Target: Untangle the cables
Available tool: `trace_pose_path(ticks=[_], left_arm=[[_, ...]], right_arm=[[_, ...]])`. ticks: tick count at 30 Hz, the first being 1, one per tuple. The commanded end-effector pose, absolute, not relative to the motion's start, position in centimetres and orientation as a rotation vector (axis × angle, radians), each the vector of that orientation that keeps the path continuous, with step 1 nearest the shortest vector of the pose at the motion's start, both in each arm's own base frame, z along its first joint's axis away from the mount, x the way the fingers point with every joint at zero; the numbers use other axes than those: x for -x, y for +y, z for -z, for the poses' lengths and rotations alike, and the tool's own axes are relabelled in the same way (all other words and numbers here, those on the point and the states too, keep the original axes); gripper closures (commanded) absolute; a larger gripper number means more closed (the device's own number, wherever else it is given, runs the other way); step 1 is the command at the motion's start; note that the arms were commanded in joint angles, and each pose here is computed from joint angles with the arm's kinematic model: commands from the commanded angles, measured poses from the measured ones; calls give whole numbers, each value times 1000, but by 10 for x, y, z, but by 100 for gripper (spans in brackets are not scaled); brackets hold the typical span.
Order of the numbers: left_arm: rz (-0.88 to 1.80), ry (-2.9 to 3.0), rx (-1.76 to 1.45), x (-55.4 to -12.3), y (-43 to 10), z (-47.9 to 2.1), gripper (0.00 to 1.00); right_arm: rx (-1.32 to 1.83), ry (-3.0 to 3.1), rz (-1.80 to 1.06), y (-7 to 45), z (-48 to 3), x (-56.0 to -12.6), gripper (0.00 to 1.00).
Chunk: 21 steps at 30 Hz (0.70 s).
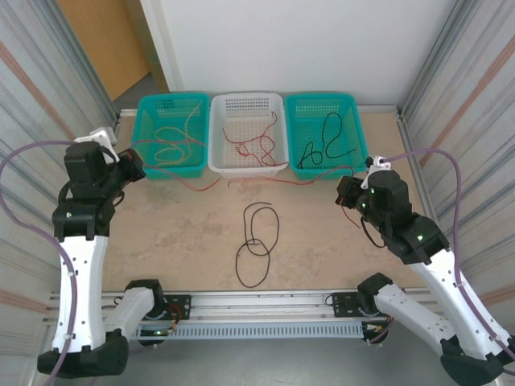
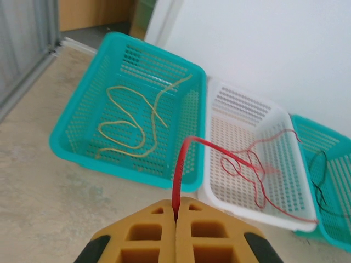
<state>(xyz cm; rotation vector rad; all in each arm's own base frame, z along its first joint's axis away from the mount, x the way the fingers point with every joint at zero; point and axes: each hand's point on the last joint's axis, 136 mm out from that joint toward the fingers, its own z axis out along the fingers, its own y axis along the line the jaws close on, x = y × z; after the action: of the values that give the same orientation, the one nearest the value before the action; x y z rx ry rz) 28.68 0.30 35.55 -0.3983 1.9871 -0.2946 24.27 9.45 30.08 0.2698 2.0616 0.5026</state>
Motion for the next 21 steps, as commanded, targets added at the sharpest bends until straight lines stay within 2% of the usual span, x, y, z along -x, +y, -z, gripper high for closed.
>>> trace_pose_path(ticks=[1,6,12,18,21], left_arm=[[334,1986,369,-288,-1,-362,100],[487,1962,381,-304,-17,-368,100],[815,1771,334,-333,-49,-415,100],[877,1558,206,-367,-82,-471,100],[909,1524,121,-389,-114,-483,100]], right_arm=[[-276,2057,-459,82,-305,-239,100],[-292,2061,-439,75,-305,-237,100],[-245,2058,-542,91,-302,-235,100],[-234,2048,-603,99,-304,-234,100],[-227,2054,-622,102,-303,-232,100]])
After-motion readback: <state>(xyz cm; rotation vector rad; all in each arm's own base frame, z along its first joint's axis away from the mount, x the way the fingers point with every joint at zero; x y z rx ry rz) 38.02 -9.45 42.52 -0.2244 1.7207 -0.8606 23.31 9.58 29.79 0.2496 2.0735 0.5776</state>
